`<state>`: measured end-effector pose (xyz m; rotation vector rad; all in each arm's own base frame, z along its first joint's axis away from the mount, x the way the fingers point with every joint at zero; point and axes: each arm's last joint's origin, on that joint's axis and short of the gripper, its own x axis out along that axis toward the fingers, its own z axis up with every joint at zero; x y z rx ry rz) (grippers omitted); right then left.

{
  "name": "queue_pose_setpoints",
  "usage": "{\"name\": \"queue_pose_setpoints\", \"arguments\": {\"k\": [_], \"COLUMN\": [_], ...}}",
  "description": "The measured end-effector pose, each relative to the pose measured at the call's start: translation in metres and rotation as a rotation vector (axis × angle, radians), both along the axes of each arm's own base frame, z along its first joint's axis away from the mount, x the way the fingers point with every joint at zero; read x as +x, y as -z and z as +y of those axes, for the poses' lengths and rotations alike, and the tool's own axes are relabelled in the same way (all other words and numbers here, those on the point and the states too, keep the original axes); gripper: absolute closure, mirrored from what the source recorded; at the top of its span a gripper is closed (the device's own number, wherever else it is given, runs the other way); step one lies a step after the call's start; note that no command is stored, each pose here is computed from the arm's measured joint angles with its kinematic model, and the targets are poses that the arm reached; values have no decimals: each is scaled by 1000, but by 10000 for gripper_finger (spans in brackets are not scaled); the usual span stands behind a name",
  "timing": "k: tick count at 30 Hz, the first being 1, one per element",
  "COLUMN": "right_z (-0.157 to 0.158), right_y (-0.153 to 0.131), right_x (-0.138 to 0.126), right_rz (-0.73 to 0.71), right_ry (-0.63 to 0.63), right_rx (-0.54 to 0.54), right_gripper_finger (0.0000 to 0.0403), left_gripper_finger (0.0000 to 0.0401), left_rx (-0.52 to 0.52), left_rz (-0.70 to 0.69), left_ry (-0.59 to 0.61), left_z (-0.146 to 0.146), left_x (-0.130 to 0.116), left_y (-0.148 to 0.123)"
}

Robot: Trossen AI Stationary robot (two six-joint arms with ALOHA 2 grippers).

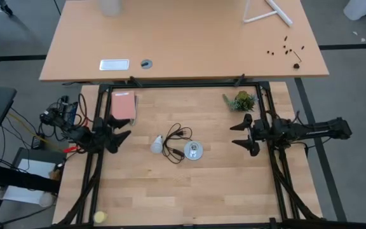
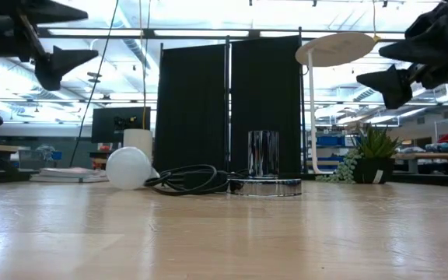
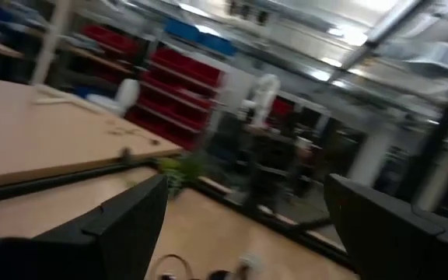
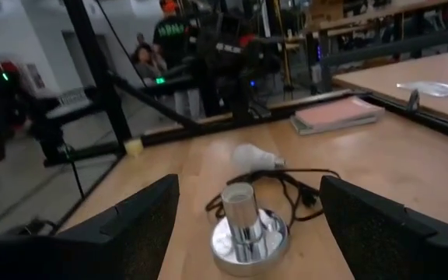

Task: Screw lightbulb
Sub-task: Insert the lightbulb into the lamp

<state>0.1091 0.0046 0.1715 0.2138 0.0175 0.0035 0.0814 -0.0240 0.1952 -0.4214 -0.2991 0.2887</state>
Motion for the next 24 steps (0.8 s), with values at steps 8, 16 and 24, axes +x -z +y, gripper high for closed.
{"name": "queue_pose_setpoints", "arguments": {"k": [8, 16, 24], "right_z": [-1, -4, -6], "right_y": [-30, -61, -76], "right_x": [20, 66, 124], "right_rz": [89, 233, 328], "right_ry": [55, 88, 45], "right_rx": [-96, -161, -182], "right_gripper_finger": [83, 83, 83], "left_gripper_finger": [50, 51, 51], "left_rx": [28, 135, 266], "left_rz": [108, 229, 514], "left_ry": [-90, 17, 19], "left_z": [-3, -19, -45], "left_x": [8, 30, 73], "left_y": [7, -14, -38]}}
